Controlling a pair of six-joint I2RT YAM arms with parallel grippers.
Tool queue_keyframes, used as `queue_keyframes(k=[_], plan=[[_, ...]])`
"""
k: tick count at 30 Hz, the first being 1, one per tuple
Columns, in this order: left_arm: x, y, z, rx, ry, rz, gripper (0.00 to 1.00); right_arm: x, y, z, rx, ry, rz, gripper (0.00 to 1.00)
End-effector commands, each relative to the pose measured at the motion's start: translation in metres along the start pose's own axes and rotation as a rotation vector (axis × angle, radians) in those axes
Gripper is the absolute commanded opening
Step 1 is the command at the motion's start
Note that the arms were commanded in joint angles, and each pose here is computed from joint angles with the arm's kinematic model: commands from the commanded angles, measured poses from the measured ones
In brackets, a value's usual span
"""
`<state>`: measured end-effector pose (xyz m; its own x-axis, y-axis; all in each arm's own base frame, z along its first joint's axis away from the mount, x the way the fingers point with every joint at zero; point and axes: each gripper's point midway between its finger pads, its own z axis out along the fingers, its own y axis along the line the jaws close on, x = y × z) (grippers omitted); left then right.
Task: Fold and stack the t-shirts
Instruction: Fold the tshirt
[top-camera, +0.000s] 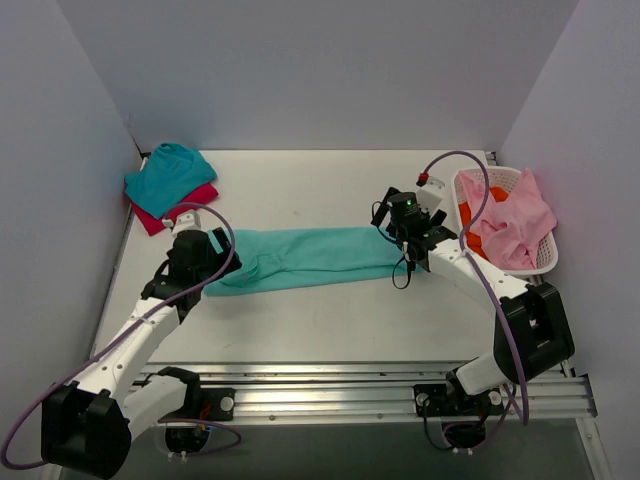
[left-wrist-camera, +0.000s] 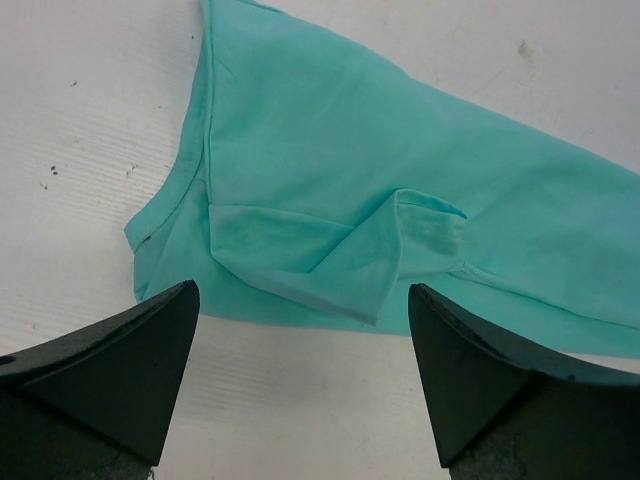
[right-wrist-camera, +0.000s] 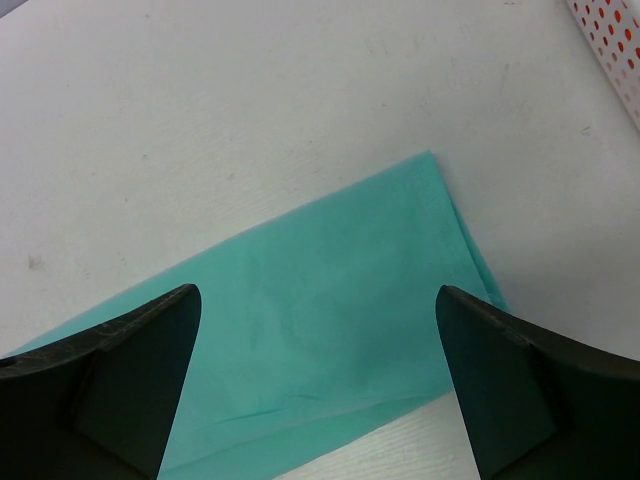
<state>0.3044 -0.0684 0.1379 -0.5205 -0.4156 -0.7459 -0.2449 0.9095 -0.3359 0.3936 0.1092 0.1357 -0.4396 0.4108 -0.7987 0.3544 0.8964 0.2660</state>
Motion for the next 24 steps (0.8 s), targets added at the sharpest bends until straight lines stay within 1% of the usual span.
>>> queue_keyframes(k=[1,4,5,7,9,10,16,18,19,20,21,22,24], plan=[[-0.005,-0.006,0.005,-0.019,0.010,-0.034,0.94,-0.012,-0.007,0.004,0.064,-0.037,-0.022,1.00],[0.008,0.004,0.020,-0.085,0.061,-0.031,0.94,-0.003,-0.011,0.015,0.093,-0.021,-0.047,1.00],[0.011,0.002,0.024,-0.088,0.069,-0.044,0.96,-0.002,-0.011,0.020,0.096,-0.022,-0.047,1.00],[0.027,0.003,0.037,-0.097,0.123,-0.040,0.97,0.007,-0.014,0.033,0.103,0.001,-0.052,1.00],[0.038,0.002,0.049,-0.111,0.150,-0.046,0.98,0.013,-0.011,0.043,0.080,0.025,-0.042,1.00],[0.041,0.002,0.053,-0.112,0.152,-0.044,0.99,0.019,-0.015,0.050,0.091,0.043,-0.047,1.00],[0.047,0.004,0.068,-0.153,0.164,-0.047,1.00,0.026,-0.021,0.071,0.107,0.061,-0.053,1.00],[0.049,0.003,0.074,-0.158,0.175,-0.043,0.89,0.026,-0.026,0.079,0.114,0.062,-0.041,1.00],[0.050,0.002,0.076,-0.158,0.180,-0.043,0.74,0.031,-0.029,0.083,0.116,0.077,-0.042,1.00],[0.054,0.003,0.080,-0.167,0.191,-0.039,0.64,0.030,-0.031,0.088,0.116,0.075,-0.035,1.00],[0.053,0.002,0.083,-0.166,0.191,-0.039,0.57,0.032,-0.032,0.091,0.116,0.080,-0.035,1.00],[0.052,0.001,0.086,-0.167,0.190,-0.040,0.46,0.036,-0.034,0.096,0.119,0.092,-0.037,1.00],[0.059,0.004,0.094,-0.185,0.214,-0.028,0.38,0.037,-0.037,0.101,0.123,0.097,-0.036,1.00]])
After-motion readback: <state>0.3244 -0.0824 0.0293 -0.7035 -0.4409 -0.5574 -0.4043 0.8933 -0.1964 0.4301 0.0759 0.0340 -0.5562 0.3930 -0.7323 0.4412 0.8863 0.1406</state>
